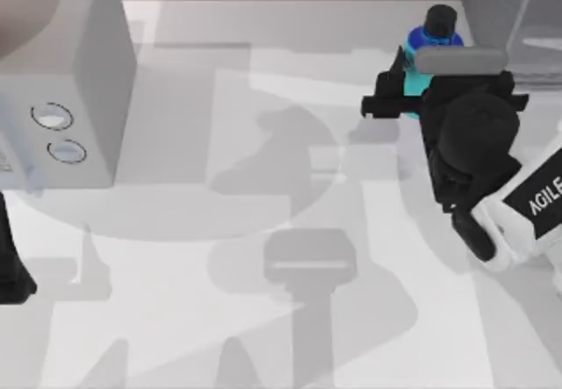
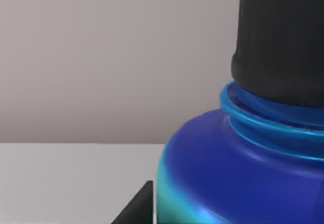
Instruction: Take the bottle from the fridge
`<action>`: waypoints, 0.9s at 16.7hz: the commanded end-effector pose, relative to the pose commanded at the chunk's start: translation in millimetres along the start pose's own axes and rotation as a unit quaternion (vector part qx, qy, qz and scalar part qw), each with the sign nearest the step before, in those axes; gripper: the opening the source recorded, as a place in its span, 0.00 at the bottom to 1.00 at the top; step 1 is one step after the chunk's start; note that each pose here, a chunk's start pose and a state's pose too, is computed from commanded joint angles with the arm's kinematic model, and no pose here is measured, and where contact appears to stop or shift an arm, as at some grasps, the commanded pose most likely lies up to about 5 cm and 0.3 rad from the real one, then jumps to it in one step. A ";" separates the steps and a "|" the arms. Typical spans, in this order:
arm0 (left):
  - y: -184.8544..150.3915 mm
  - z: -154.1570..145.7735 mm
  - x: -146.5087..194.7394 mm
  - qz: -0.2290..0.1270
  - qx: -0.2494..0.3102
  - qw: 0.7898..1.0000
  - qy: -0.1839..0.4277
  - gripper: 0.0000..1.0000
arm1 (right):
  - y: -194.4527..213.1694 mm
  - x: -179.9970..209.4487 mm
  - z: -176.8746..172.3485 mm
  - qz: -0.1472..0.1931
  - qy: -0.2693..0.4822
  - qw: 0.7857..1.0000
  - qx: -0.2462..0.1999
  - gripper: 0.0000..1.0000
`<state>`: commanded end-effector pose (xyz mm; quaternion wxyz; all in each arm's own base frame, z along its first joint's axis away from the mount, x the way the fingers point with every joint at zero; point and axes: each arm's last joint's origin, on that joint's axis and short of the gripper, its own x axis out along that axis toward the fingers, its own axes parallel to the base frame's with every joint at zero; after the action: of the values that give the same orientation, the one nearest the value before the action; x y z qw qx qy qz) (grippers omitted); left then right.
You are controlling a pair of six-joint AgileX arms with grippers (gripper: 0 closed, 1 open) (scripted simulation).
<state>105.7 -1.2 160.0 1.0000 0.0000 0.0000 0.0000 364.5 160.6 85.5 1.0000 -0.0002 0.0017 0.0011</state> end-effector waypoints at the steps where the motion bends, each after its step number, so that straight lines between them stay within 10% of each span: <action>1: 0.0 0.0 0.0 0.000 0.000 1.000 0.000 1.00 | -0.4 7.3 -3.3 -0.001 -0.002 1.000 0.000 0.00; 6: 0.0 0.0 0.0 0.000 0.000 1.000 0.000 1.00 | -1.6 15.1 -7.9 -0.002 -0.003 1.000 0.000 0.00; 15: 0.0 0.0 0.0 0.000 0.000 1.000 0.000 1.00 | -1.6 15.1 -7.9 -0.002 -0.003 1.000 0.000 0.68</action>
<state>105.7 -1.2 160.0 1.0000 0.0000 0.0000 0.0000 379.6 159.0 77.6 1.0000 0.0000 -0.0012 -0.0008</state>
